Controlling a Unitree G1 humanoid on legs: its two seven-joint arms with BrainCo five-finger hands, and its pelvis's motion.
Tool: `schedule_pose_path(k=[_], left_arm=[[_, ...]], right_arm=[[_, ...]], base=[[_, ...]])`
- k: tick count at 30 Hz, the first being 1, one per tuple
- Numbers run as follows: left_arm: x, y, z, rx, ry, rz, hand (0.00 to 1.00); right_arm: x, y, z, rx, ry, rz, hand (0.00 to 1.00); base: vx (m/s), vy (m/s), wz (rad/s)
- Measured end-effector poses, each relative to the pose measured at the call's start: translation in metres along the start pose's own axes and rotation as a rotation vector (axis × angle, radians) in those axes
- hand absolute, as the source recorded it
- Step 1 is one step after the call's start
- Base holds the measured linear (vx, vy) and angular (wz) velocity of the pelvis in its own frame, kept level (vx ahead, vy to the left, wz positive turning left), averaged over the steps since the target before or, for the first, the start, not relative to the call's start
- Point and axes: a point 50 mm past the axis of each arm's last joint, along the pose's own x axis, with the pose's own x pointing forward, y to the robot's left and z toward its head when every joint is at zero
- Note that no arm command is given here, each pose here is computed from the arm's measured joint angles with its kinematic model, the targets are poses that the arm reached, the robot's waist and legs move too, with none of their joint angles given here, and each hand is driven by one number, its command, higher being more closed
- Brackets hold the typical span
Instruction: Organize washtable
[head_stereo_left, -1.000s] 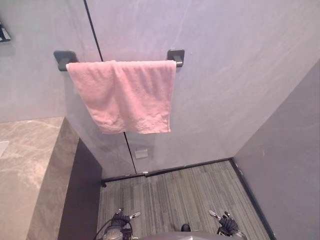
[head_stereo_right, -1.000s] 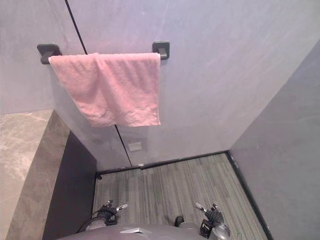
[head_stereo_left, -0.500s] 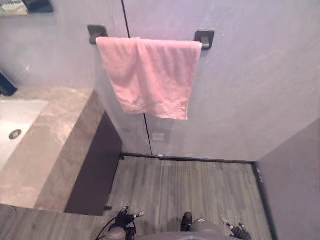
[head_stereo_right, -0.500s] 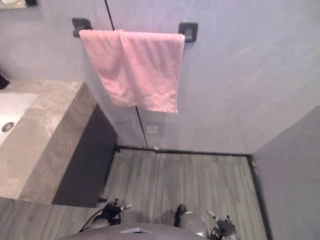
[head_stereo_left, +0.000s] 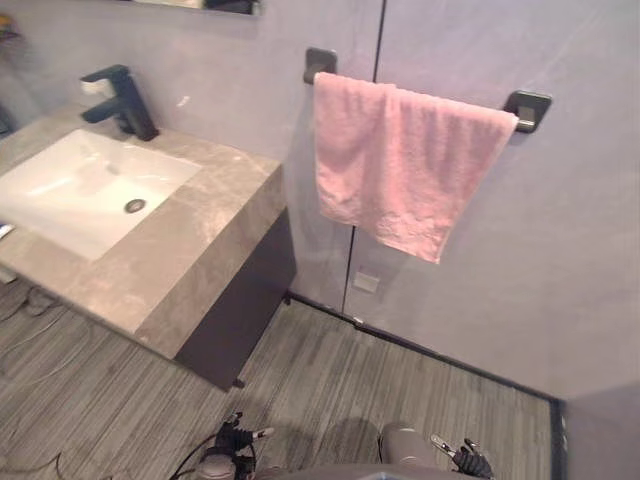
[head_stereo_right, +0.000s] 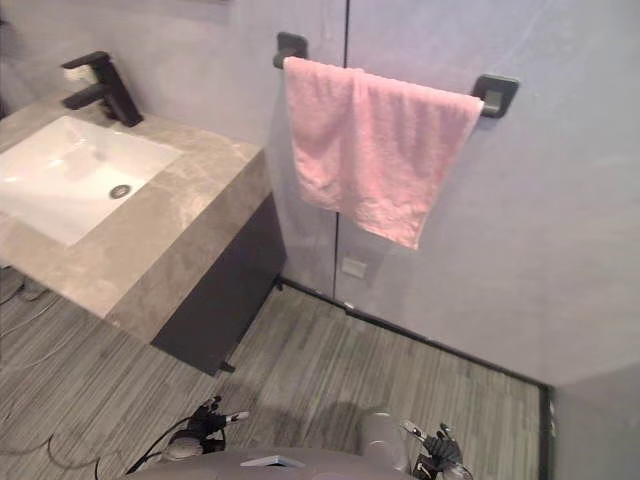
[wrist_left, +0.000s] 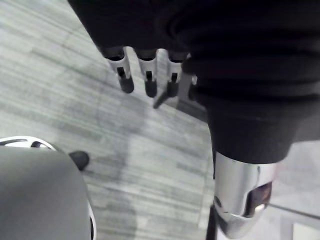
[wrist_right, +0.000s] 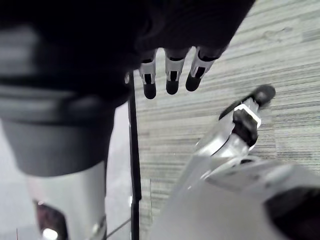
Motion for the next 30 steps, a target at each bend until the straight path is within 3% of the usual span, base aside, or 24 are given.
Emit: schedule_pose_path(k=[6,12,17,23,30], left_arm=[[0.003,0.0,0.01,-0.058,-0.021,0.016,0.0],[0.003,-0.014,0.022,-0.111,-0.059,-0.015,0.0],[-0.001,-0.025,0.01,-0.123,-0.017,-0.052,0.0],[0.003,-0.013,0.014,-0.018,-0.027,-0.045,0.0],[0.0,-0.035,0.017,0.122,-0.045,-0.144,0.0]], right_arm=[[0.009,0.038,0.038,-0.168,-0.114,0.156,0.0],[0.012,0.026,0.044,-0.203,-0.122,0.122,0.0],[0.01,0.014,0.035,-0.139,-0.094,0.076,0.0],[0.006,0.011,0.017,-0.022,-0.036,0.023,0.0],[0.008,0.014,0.023,-0.005,-0.05,0.008,0.0]], base=[[-0.12,-0.306,0.32],[-0.23,-0.171,0.93],[-0.09,0.063,0.9],[0.01,0.177,1.5],[-0.02,0.123,0.26]])
